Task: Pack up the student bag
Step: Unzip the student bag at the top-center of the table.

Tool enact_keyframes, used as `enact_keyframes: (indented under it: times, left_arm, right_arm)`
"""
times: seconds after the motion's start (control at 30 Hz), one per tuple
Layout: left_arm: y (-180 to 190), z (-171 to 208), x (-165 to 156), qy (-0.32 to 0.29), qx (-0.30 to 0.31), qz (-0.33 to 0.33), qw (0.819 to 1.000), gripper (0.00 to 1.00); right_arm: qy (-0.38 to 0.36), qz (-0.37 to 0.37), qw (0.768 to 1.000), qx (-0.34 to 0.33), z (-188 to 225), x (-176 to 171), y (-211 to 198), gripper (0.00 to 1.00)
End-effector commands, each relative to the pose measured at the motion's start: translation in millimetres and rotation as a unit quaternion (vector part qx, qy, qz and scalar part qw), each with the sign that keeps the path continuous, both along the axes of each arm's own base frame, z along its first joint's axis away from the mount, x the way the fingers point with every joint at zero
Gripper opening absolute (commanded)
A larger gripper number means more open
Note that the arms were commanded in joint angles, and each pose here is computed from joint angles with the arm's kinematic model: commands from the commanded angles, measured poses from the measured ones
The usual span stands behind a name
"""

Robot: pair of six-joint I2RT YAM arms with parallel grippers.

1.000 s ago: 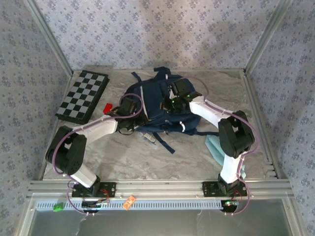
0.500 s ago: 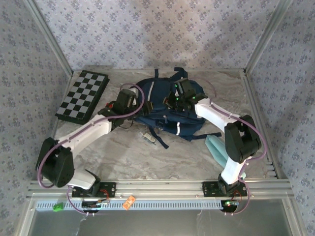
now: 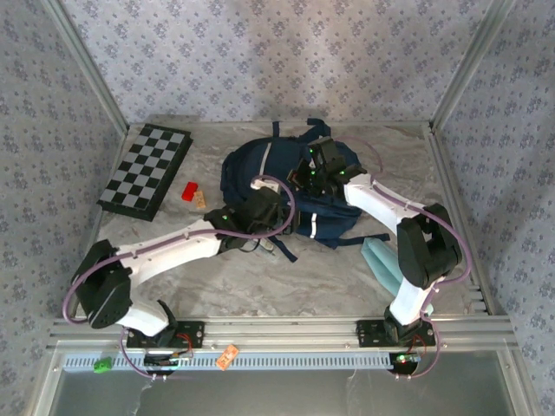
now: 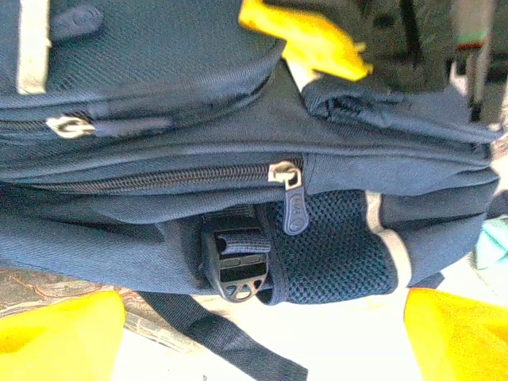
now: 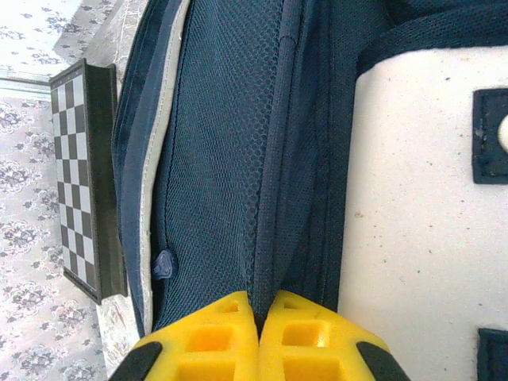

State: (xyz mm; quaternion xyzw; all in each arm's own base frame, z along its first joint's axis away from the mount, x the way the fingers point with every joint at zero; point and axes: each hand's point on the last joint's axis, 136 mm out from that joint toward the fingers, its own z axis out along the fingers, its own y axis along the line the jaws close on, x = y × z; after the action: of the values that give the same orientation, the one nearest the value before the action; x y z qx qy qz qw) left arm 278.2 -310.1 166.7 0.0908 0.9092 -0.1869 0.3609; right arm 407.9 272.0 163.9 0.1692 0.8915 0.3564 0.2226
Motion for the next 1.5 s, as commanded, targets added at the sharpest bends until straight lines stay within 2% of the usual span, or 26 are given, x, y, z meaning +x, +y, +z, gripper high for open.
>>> enact_keyframes:
  times: [0.0, 0.43, 0.6, 0.87, 1.07, 1.2, 1.47]
  left_arm:
    - [-5.4, 4.6, 9.6, -0.023, 0.030, 0.002, 0.999, 0.90]
    - [-27.7, -9.6, 51.9, -0.045, 0.064, 0.076, 0.994, 0.90]
    - [-14.2, -7.6, 59.5, -0.047, 0.074, 0.123, 0.989, 0.84]
    - [12.6, -7.8, 56.5, -0.043, 0.075, 0.139, 0.986, 0.67]
    - [15.7, -2.3, 49.9, -0.043, 0.070, 0.097, 0.992, 0.55]
    - [1.5, 0.6, 46.0, -0.052, 0.065, 0.032, 0.996, 0.54]
    - [-17.2, 6.0, 44.6, -0.075, 0.081, -0.050, 0.993, 0.56]
  right_arm:
    - [-0.111, 0.008, 0.990, 0.086, 90.5, 14.6, 13.6, 0.00]
    - [-0.099, 0.001, 0.989, 0.106, 83.1, 16.8, 15.0, 0.00]
    - [-0.094, -0.001, 0.990, 0.108, 80.6, 17.9, 11.7, 0.00]
    - [-0.095, -0.002, 0.989, 0.116, 81.4, 20.3, 10.1, 0.00]
    - [-0.094, 0.002, 0.989, 0.117, 81.1, 21.0, 11.8, 0.00]
    - [-0.097, 0.001, 0.988, 0.118, 83.8, 21.2, 11.9, 0.00]
    - [-0.094, 0.003, 0.988, 0.119, 84.5, 21.3, 13.3, 0.00]
